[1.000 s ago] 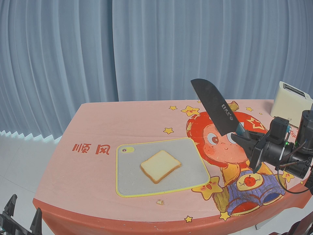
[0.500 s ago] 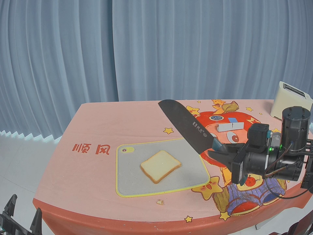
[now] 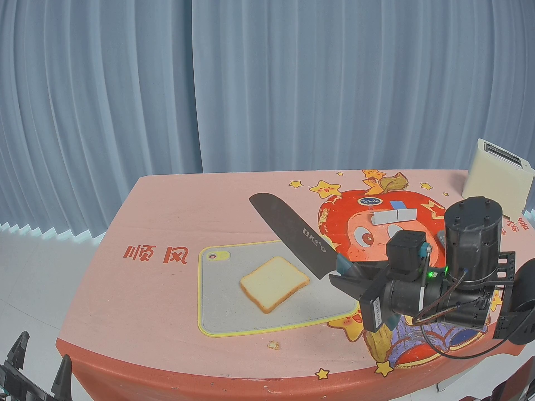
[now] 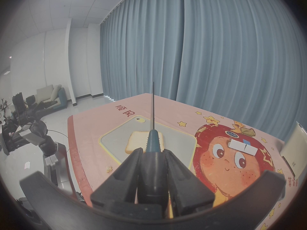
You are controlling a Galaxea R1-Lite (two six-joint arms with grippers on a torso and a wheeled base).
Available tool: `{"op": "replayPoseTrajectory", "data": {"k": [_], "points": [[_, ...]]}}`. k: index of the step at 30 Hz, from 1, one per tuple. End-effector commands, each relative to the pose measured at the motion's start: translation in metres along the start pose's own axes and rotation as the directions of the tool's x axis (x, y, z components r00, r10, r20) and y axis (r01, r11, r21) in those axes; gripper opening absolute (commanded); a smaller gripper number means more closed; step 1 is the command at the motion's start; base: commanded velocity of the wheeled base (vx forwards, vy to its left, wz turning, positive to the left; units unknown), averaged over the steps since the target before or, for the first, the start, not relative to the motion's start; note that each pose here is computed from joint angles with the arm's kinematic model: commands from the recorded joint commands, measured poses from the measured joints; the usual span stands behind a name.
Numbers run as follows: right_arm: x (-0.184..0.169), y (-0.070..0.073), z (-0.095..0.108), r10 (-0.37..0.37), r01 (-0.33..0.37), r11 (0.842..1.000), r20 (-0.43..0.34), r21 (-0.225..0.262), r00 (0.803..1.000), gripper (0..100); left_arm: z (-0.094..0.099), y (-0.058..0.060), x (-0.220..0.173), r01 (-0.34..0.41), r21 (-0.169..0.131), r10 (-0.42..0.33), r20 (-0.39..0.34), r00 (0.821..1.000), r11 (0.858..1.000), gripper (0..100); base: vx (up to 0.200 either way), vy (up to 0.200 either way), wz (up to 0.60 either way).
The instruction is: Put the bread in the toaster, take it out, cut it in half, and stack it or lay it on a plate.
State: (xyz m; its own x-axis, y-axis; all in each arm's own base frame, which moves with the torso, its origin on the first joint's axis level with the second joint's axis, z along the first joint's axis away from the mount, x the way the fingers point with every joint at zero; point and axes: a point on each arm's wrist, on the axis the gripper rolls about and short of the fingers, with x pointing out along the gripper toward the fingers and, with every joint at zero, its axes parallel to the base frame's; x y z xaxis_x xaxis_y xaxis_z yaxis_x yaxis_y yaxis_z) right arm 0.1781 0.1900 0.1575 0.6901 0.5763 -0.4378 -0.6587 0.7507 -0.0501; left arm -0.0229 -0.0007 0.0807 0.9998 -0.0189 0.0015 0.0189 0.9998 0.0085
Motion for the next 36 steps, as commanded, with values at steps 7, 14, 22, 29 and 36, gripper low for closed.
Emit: {"op": "replayPoseTrajectory", "data": {"k": [7,14,22,29,36], "points": [[0.010,0.007,-0.007,-0.030,0.030,1.000,-0.041,0.001,0.999,0,-0.005,0.000,0.001,0.000,0.000,0.000,-0.012,1.000,1.000,100,0.000,0.000,0.00],[0.016,0.009,-0.011,-0.040,0.040,0.999,-0.055,-0.006,0.998,0,-0.005,0.000,0.001,0.000,0.000,0.000,-0.012,1.000,1.000,100,0.000,0.000,0.00],[0.023,0.020,-0.018,-0.080,0.080,0.997,0.001,-0.017,0.997,0,-0.005,0.000,0.001,0.000,0.000,0.000,-0.012,1.000,1.000,100,0.000,0.000,0.00],[0.018,0.021,-0.023,-0.074,0.073,0.997,-0.007,-0.028,0.997,0,-0.005,0.000,0.001,0.000,0.000,0.000,-0.012,1.000,1.000,100,0.000,0.000,0.00],[0.019,0.024,-0.025,-0.070,0.070,0.997,-0.012,-0.037,0.997,0,-0.004,0.000,0.001,-0.004,-0.004,0.004,-0.008,1.000,1.000,100,0.000,0.000,0.00]]}}
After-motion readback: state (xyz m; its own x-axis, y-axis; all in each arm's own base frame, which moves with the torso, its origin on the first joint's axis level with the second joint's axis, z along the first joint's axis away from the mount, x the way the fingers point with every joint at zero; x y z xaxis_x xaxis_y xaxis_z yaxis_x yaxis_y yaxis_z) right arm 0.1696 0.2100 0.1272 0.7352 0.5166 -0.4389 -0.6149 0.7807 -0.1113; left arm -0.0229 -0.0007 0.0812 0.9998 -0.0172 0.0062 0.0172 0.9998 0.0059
